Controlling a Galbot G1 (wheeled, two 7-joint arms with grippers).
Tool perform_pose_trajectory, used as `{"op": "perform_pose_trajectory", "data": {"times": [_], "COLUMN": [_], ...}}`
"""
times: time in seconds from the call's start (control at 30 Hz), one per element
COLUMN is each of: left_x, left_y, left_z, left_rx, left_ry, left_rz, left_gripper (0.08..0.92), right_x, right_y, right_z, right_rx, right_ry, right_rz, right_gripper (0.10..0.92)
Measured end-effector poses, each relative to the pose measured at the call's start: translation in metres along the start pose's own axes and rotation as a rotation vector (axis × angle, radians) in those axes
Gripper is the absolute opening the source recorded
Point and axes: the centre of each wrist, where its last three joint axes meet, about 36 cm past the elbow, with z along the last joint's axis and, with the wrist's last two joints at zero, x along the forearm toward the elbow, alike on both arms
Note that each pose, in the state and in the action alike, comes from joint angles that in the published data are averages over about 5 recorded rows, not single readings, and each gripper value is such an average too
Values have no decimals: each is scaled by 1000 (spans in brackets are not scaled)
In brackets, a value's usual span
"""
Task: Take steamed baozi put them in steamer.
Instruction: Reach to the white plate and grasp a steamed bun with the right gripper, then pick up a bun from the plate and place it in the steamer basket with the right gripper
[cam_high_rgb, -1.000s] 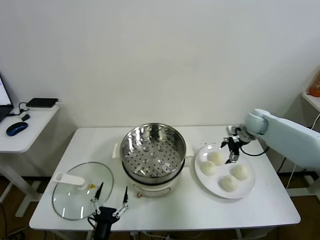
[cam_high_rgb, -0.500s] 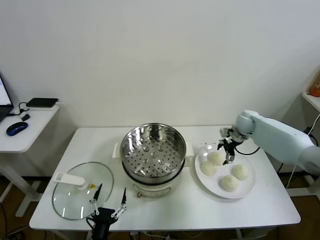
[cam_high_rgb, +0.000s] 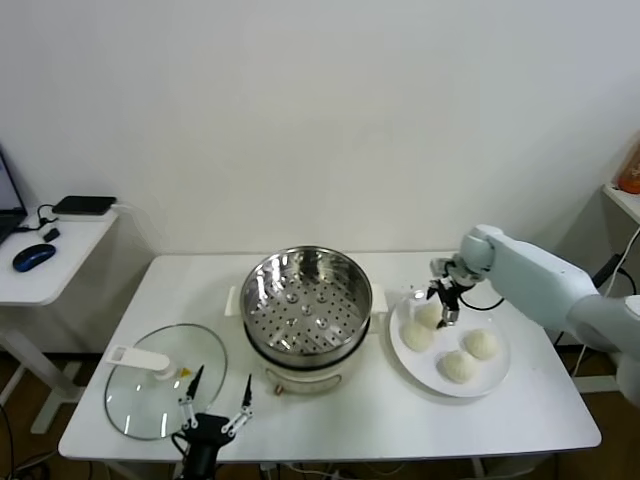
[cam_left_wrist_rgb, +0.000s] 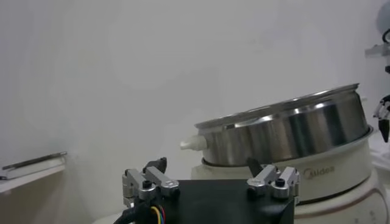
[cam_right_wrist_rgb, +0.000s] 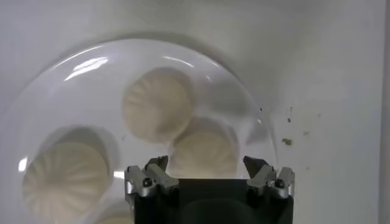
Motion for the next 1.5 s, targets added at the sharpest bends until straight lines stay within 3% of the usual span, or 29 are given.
{"op": "perform_pose_trajectory", "data": {"times": [0.23, 0.6, 0.87, 1.1, 1.5], "left_x": [0, -2, 0, 2, 4], "left_y": [1, 2, 2, 4, 2], "left_z": [0, -2, -3, -3, -8], "left_rx": [-3, -12, -12, -16, -15], "left_ry": [-2, -10, -6, -6, -14], "left_rz": [1, 7, 3, -4, 2], "left_gripper": [823, 823, 823, 823, 823], "right_x": [-3, -2, 13, 53, 169], "right_y": [-1, -2, -2, -2, -8], "right_z": [0, -2, -4, -14, -72], "right_rx": [-11, -8, 24, 122, 381], "right_ry": [9, 12, 10, 10, -49], "right_rz": [-1, -3, -1, 9, 103], "right_gripper": [818, 633, 611, 611, 630]}}
